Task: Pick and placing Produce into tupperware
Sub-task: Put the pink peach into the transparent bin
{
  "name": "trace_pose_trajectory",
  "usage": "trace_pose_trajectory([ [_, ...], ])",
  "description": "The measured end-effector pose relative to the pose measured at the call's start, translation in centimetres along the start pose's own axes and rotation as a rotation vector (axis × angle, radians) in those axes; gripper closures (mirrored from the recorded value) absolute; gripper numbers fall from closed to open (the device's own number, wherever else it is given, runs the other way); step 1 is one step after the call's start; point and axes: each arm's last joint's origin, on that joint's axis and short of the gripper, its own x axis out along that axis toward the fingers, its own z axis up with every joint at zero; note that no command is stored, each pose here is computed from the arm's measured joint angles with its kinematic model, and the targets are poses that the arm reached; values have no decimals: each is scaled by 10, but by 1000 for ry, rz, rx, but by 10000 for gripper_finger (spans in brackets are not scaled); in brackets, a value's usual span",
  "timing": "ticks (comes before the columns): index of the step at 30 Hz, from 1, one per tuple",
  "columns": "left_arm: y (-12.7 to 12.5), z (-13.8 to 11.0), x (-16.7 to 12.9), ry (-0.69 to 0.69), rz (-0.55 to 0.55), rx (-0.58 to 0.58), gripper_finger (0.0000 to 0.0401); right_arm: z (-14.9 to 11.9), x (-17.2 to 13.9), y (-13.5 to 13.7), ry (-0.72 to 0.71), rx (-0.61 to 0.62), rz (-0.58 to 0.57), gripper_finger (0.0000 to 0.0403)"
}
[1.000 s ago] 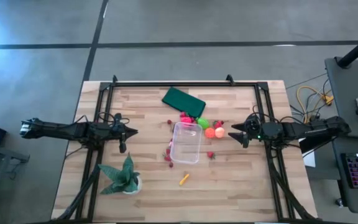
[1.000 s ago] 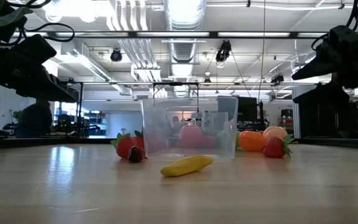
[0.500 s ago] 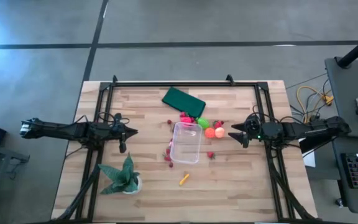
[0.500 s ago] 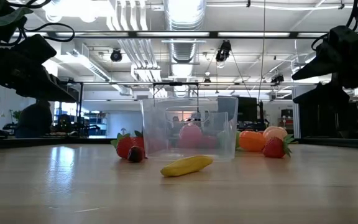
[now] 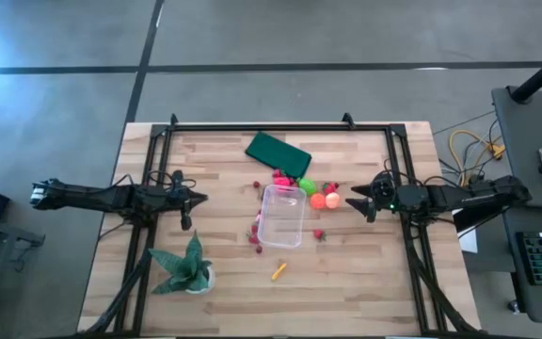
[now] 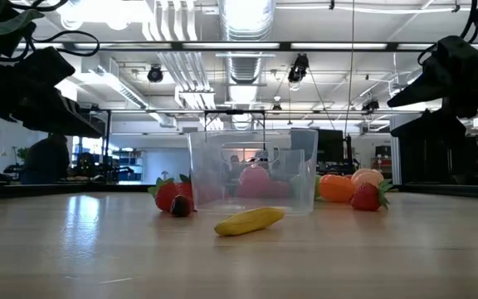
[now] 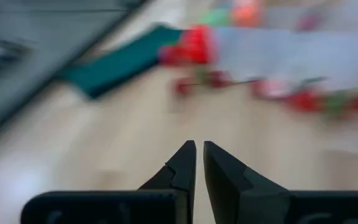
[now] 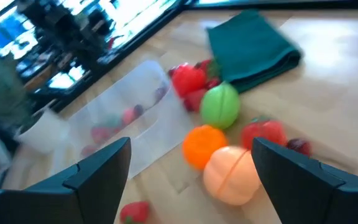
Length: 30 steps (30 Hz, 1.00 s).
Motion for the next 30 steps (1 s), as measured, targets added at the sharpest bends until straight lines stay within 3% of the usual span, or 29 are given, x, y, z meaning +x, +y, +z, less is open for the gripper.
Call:
trace_pose_trajectory([
  [3, 3, 0, 0, -2, 116, 57, 384, 3, 0, -2, -101, 41, -97, 78],
  [6, 5, 0, -1, -4, 183, 54, 384, 8, -1, -4, -213, 159, -173, 78],
  [12, 8, 2, -1, -31, 290, 39, 384, 17, -2, 1, -332, 272, -144, 78],
  [19, 10, 5, -1, -55, 379, 19, 384, 42, -11, 18, -523, 150, 1, 78],
  [25, 10, 4, -1, -49, 380, 23, 384, 59, -20, 26, -684, -100, -16, 78],
  [28, 10, 4, -1, -47, 380, 25, 384, 61, -21, 27, -703, -111, -17, 78],
  [30, 10, 4, -1, -47, 380, 25, 384, 60, -21, 27, -700, -57, 3, 78],
])
